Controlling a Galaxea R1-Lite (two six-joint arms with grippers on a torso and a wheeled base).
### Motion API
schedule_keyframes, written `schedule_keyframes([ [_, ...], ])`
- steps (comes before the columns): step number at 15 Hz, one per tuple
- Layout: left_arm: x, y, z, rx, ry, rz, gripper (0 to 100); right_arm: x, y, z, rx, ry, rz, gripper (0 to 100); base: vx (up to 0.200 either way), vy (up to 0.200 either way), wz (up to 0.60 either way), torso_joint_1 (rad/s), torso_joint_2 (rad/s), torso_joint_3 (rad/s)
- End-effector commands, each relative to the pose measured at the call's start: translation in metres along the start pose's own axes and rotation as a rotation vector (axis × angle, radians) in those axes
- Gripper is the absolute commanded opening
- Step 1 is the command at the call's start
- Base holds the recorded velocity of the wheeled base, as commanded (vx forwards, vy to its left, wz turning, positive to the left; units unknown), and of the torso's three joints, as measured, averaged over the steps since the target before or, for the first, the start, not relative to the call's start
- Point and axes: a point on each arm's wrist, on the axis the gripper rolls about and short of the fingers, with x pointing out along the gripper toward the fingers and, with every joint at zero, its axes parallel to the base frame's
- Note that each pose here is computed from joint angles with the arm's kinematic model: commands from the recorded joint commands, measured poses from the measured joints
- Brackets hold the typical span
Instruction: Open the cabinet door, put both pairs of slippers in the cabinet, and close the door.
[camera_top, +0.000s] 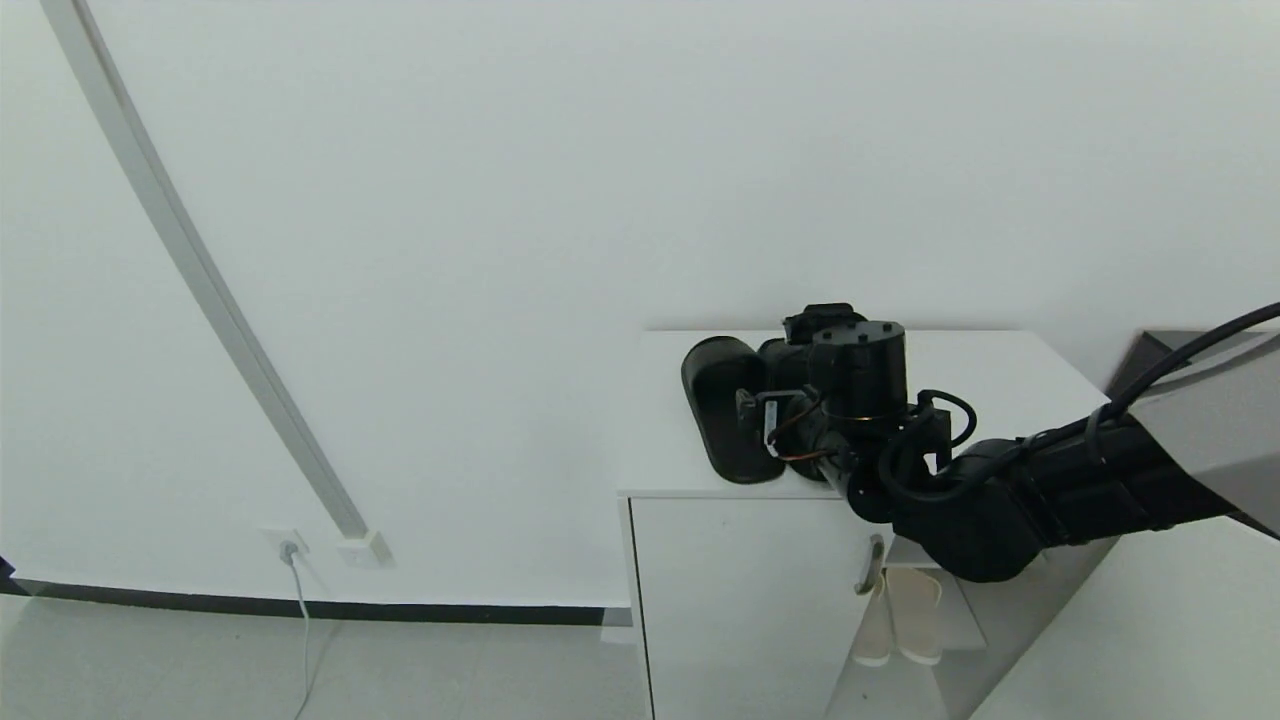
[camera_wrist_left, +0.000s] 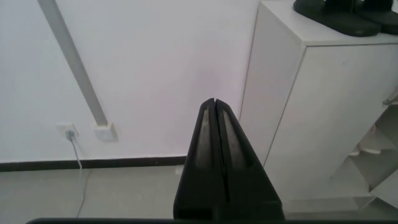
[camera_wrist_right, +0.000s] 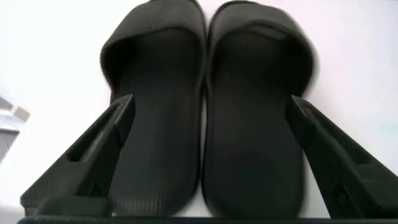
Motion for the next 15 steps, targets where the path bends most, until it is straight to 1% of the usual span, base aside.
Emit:
schedule_keyframes([
  [1, 0.0, 0.0, 0.0, 0.0, 0.0, 0.002, 0, 0.005, -0.001, -0.01, -0.009, 0.018, -0.004, 100, 0.0, 0.0, 0.0, 0.0, 0.0, 0.0],
  [4, 0.0, 0.0, 0.0, 0.0, 0.0, 0.002, 0, 0.017, 0.002, -0.019, -0.011, 0.019, -0.003, 100, 0.0, 0.0, 0.0, 0.0, 0.0, 0.0],
  [5, 0.0, 0.0, 0.0, 0.0, 0.0, 0.002, 0, 0.03, 0.003, -0.02, -0.008, 0.011, -0.014, 100, 0.0, 0.0, 0.0, 0.0, 0.0, 0.0],
  [7, 0.0, 0.0, 0.0, -0.002, 0.0, 0.002, 0, 0.042, 0.005, -0.018, -0.003, -0.005, -0.008, 100, 0.0, 0.0, 0.0, 0.0, 0.0, 0.0],
  [12, 0.0, 0.0, 0.0, -0.002, 0.0, 0.002, 0, 0.064, 0.005, -0.019, -0.003, 0.0, -0.028, 100, 0.0, 0.0, 0.0, 0.0, 0.0, 0.0],
  [15, 0.0, 0.0, 0.0, -0.002, 0.0, 0.002, 0, 0.08, 0.003, -0.015, -0.017, -0.031, -0.042, 100, 0.0, 0.0, 0.0, 0.0, 0.0, 0.0],
])
